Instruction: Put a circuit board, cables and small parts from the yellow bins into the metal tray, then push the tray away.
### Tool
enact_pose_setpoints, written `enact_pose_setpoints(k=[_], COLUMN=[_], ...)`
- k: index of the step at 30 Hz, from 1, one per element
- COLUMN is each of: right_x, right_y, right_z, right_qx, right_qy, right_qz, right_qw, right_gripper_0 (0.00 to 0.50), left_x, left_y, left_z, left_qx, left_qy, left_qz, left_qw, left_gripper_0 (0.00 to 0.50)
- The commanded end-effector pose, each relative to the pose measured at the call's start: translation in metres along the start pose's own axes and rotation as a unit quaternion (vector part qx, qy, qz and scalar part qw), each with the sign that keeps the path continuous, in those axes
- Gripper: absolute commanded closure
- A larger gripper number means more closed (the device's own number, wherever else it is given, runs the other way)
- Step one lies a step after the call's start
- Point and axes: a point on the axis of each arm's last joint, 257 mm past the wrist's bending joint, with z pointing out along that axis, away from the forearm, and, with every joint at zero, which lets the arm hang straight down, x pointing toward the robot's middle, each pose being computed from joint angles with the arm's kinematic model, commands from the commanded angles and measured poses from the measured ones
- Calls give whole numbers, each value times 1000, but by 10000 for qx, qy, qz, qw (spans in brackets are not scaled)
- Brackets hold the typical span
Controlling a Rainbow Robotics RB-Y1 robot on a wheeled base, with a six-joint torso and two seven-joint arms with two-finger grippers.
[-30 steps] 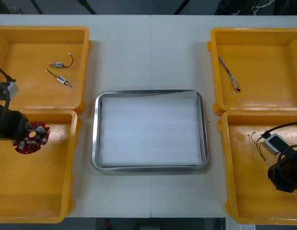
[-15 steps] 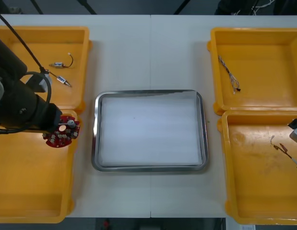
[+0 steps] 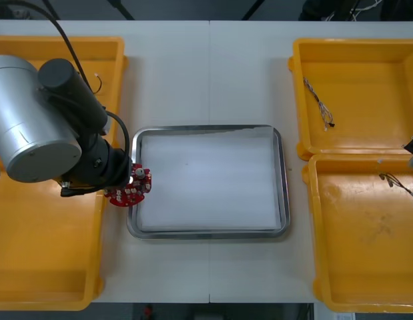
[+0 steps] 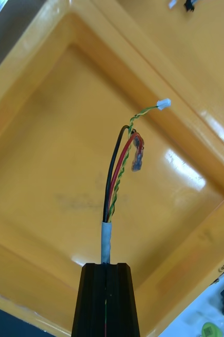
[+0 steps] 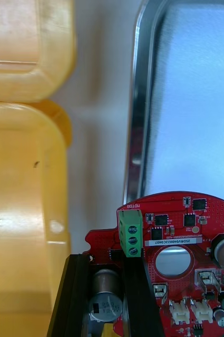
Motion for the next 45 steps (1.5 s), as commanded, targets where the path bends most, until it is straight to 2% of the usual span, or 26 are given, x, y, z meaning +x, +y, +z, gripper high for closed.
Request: enact_pose_setpoints(k=[1,3,7,13,15,18,20,24,25,26,27,28,29,38,45], right_x=[-14,-15,-23,-31,-33,-37,-39,-40,-40,-40,-40,-40,-40,-40,-39], right_y=[-19,-21,-25,-29,-31,-30,-26,-23,-23,-23,-23,-23,-23,-23,-22], right_z=[-21,-24,-28,-28,-29,-31,-31,-31,-31,-31,-31,-31,-31,-31,-31], right_qx=[316,342,317,40,22,21,-40,-93,-93,-93,-100,-100,-105,-100,-126], right_qy=[-113,-84,-108,-144,-151,-190,-213,-229,-229,-229,-230,-230,-224,-226,-224], right_qz=[-191,-296,-419,-434,-470,-576,-609,-614,-607,-607,-602,-594,-584,-519,-487], right_qw=[9993,9989,9986,9989,9988,9982,9979,9978,9979,9979,9979,9979,9980,9983,9985], right_gripper_0=[500,500,500,500,500,500,500,500,500,500,500,500,500,500,500], left_x=[-8,-10,-10,-4,-2,0,3,4,4,5,4,4,3,2,-1], left_y=[-38,-47,-59,-72,-73,-69,-66,-68,-68,-68,-69,-69,-71,-77,-77], left_z=[3,11,26,48,55,63,66,65,65,66,65,65,65,61,41], left_qx=[273,318,292,373,360,231,188,219,219,230,240,247,270,383,414], left_qy=[-180,-152,-102,-80,-104,-157,-127,-93,-93,-95,-102,-105,-124,-185,-199], left_qz=[202,208,245,332,374,453,470,446,431,421,385,377,367,253,143], left_qw=[9993,9992,9992,9987,9986,9986,9986,9987,9988,9988,9989,9989,9989,9988,9988], left_gripper_0=[500,500,500,500,500,500,500,497,451,331,172,39,0,0,0])
